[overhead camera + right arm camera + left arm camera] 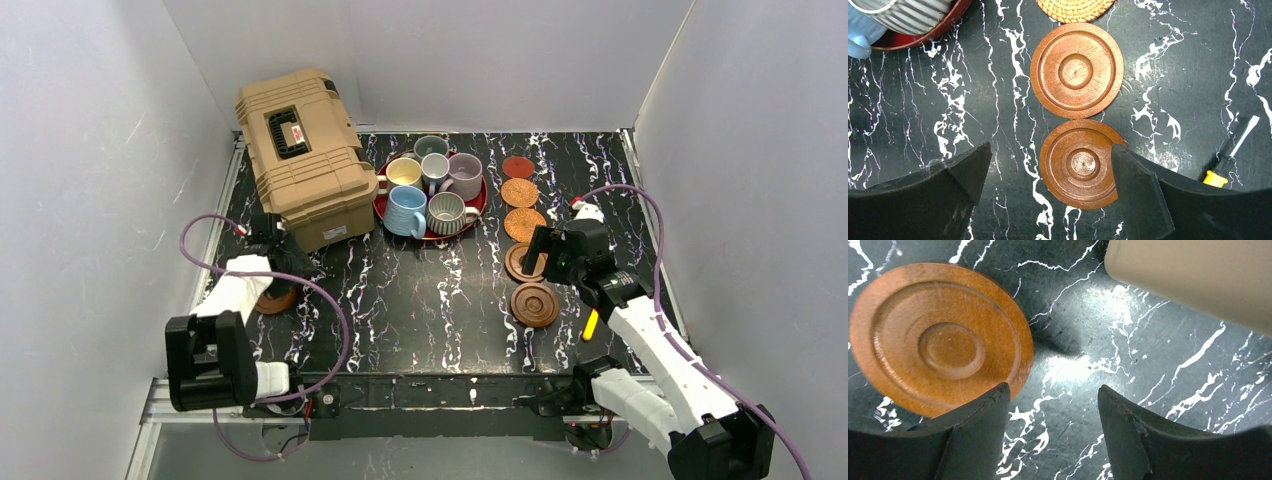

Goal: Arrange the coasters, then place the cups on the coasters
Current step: Move the coaster to the corner of the board.

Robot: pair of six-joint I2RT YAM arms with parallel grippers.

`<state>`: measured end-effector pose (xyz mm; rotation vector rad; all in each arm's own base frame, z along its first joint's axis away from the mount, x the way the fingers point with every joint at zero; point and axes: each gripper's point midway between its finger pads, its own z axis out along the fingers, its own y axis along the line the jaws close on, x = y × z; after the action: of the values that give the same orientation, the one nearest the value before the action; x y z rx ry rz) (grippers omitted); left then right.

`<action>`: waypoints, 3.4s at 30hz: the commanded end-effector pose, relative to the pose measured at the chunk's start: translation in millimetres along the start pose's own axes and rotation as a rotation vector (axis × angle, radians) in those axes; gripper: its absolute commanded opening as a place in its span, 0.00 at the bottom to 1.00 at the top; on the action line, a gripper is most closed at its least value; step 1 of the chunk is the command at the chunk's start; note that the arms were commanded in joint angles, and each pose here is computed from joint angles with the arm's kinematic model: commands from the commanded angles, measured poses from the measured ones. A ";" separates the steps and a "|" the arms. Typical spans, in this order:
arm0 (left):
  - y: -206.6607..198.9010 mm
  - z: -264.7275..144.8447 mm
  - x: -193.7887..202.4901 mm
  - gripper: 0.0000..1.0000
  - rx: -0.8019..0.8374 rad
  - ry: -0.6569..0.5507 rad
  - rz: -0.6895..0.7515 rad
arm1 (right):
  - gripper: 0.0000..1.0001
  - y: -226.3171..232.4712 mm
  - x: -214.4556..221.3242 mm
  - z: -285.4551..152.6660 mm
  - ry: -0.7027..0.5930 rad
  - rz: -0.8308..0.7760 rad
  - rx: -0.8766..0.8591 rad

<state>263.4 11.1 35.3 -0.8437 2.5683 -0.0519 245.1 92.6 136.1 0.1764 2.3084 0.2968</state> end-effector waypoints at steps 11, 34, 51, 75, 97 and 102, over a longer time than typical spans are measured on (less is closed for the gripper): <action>30.4 -33.3 -20.9 0.70 -0.098 -0.130 0.014 | 0.98 6.6 -11.6 -3.3 -0.037 0.004 -0.031; 17.7 2.3 36.6 0.65 -0.047 0.087 -0.098 | 0.98 6.2 -22.2 -14.2 -0.079 0.004 -0.031; -9.8 -10.5 108.7 0.55 0.067 0.213 -0.060 | 0.98 10.8 -22.9 -15.5 -0.066 0.006 -0.050; -105.8 -93.1 110.6 0.67 0.355 -0.076 0.371 | 0.98 8.6 13.9 -3.2 0.122 -0.023 -0.043; -26.9 -63.1 114.7 0.64 0.060 -0.036 0.382 | 0.98 15.0 26.3 9.6 0.180 0.014 -0.066; -22.0 -52.6 111.0 0.63 0.055 -0.003 0.344 | 0.98 12.0 25.1 8.2 0.171 0.011 -0.051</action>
<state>170.5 -85.1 49.9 -0.3410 2.6599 -0.0265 225.4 108.9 103.5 0.1342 2.5155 0.3726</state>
